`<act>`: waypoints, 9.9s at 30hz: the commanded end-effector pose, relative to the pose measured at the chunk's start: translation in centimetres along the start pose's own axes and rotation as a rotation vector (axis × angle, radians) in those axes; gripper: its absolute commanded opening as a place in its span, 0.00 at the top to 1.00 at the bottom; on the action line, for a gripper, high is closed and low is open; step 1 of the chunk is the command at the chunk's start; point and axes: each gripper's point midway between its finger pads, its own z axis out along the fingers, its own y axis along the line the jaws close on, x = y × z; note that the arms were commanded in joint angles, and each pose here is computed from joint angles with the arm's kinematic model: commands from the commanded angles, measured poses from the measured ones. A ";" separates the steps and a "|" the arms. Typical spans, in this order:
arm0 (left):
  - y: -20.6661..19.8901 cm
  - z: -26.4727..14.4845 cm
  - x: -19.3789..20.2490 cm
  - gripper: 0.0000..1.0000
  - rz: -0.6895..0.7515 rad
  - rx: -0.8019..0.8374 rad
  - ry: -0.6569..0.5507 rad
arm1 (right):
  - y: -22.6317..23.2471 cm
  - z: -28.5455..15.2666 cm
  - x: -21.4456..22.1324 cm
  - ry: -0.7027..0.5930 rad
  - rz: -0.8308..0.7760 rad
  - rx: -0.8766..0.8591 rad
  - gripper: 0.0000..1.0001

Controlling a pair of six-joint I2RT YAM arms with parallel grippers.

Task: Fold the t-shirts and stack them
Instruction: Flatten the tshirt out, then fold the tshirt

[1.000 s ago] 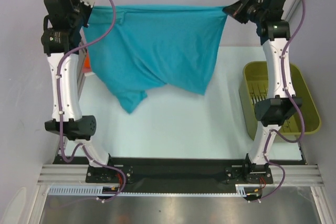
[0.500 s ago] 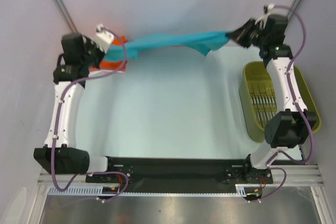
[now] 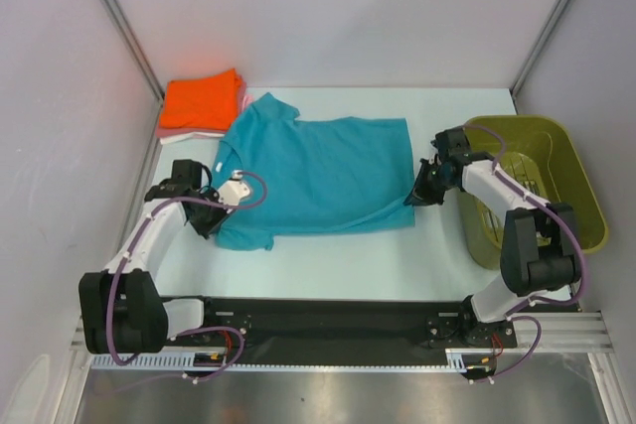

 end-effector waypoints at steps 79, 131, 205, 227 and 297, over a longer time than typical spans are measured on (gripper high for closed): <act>5.7 -0.7 -9.5 1.00 0.104 -0.140 -0.120 | -2.5 -3.5 3.1 -0.076 -0.132 0.193 0.61; -3.8 -8.1 -4.0 1.00 0.102 -0.018 -0.150 | -2.0 -9.1 12.0 0.061 -0.047 0.116 1.00; 1.4 5.8 0.0 1.00 -0.561 0.152 0.127 | -8.8 0.3 9.5 -0.007 -0.001 0.418 1.00; -2.5 -4.2 5.9 0.41 -0.300 0.061 0.341 | -4.1 -9.4 7.8 -0.265 0.082 0.316 0.32; 4.5 5.2 -6.2 0.47 -0.426 -0.026 -0.012 | 24.8 8.5 7.3 -0.160 -0.722 -0.339 0.71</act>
